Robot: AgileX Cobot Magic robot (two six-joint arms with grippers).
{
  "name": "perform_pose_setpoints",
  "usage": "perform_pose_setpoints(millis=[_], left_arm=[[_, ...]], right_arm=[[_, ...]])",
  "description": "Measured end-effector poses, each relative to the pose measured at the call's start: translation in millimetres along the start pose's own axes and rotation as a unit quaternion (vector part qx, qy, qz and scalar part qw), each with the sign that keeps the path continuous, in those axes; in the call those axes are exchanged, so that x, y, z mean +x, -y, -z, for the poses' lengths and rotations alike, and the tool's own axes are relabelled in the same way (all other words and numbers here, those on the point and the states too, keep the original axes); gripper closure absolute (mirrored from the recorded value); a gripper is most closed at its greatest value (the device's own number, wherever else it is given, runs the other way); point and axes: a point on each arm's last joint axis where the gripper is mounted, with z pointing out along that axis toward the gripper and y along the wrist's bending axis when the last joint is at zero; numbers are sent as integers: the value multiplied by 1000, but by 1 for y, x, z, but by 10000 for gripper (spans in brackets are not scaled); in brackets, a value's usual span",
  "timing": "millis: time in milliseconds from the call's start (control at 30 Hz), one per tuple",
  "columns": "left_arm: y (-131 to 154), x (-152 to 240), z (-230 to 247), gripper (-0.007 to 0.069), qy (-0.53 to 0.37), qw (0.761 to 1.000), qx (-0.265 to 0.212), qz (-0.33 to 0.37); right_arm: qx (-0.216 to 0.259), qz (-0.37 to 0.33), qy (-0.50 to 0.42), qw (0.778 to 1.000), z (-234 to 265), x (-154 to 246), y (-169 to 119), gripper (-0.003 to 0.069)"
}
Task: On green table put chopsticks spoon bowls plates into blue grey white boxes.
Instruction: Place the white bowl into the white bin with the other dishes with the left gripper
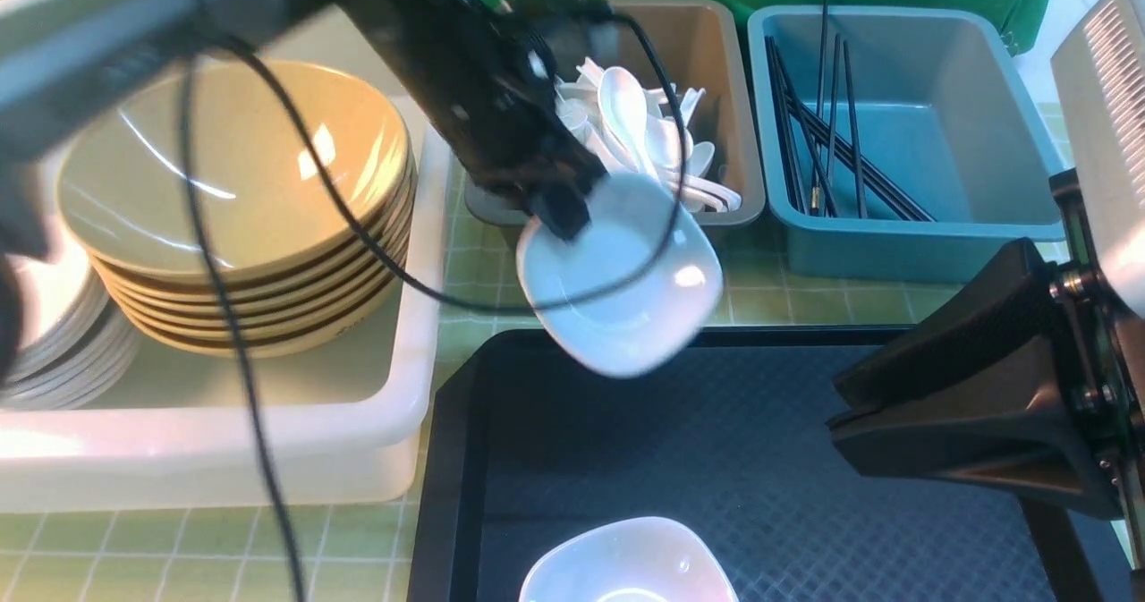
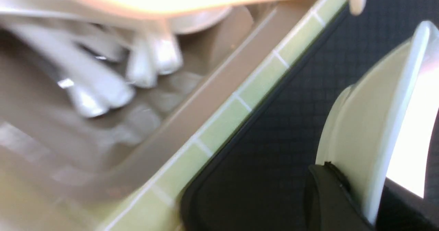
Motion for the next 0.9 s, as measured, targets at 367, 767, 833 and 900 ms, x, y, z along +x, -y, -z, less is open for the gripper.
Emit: perform_pose_setpoints(millis=[367, 767, 833, 900], left_arm=[[-51, 106, 146, 610, 97, 975, -111, 166], [-87, 318, 228, 610, 226, 746, -252, 573], [-91, 327, 223, 610, 232, 733, -251, 588], [-96, 324, 212, 610, 229, 741, -235, 586]], right_arm=[[29, -3, 77, 997, 1, -14, 5, 475], [34, 12, 85, 996, 2, -15, 6, 463], [34, 14, 85, 996, 2, -16, 6, 462], [34, 15, 85, 996, 2, -16, 6, 461]])
